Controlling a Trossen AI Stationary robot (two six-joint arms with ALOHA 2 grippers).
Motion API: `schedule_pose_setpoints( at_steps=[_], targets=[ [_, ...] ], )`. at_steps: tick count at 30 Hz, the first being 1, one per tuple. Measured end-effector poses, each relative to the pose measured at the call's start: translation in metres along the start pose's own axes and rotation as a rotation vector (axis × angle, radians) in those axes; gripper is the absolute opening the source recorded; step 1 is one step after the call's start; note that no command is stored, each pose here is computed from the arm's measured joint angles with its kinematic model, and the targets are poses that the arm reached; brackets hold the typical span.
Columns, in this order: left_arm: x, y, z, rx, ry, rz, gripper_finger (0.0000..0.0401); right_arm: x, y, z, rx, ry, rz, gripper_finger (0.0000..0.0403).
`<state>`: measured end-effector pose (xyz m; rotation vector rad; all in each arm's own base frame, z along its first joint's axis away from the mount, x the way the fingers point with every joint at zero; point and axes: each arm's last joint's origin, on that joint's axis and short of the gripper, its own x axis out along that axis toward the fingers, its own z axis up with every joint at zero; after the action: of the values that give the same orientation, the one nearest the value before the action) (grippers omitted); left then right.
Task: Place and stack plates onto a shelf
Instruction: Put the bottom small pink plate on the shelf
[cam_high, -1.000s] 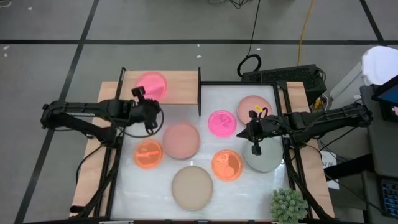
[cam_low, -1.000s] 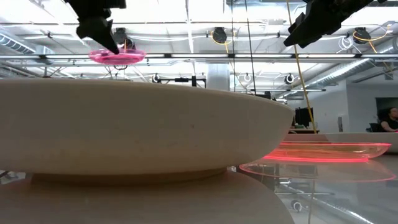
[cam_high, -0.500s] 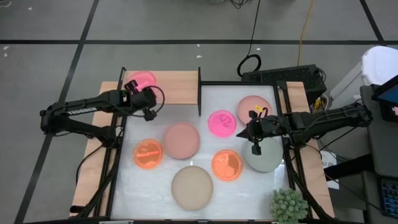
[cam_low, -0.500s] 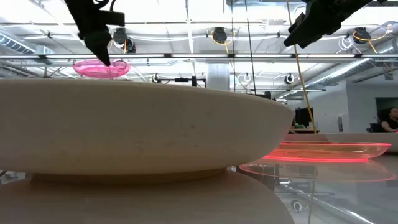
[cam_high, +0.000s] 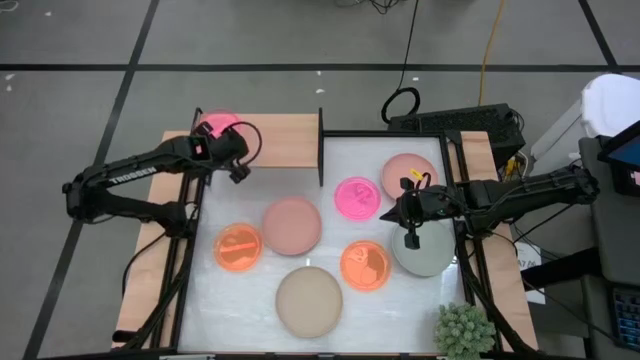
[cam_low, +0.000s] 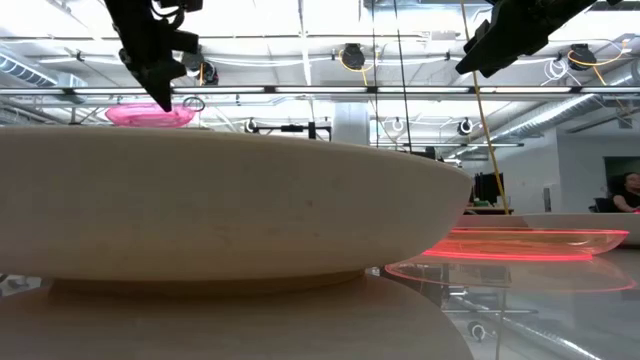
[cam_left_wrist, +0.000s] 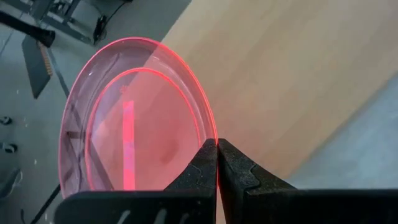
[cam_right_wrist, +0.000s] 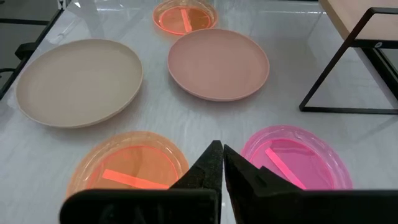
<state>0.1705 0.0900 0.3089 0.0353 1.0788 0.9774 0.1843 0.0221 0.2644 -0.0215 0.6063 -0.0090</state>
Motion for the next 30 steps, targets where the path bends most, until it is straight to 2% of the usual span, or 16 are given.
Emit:
schedule_pose_setpoints(
  at_steps=[8,15,21,26,30],
  targets=[
    [0.011,0.002,-0.001,-0.076,0.004,0.006,0.0001,0.0,0.0,0.0,-0.002,0.0,0.0,0.0],
    [0.038,-0.012,-0.014,-0.009,0.0,0.015,0.0001,0.0,0.0,0.0,-0.003,0.0,0.0,0.0],
    [0.049,-0.018,-0.023,0.063,0.015,0.033,0.0001,0.0,0.0,0.0,-0.025,0.0,0.0,0.0],
    [0.052,-0.016,-0.025,0.048,0.028,0.043,0.0004,0.0,0.0,0.0,-0.026,0.0,0.0,0.0],
    [0.054,-0.014,-0.025,0.032,0.032,0.05,0.0028,0.0,0.0,0.0,-0.026,0.0,0.0,0.0]
  ],
)
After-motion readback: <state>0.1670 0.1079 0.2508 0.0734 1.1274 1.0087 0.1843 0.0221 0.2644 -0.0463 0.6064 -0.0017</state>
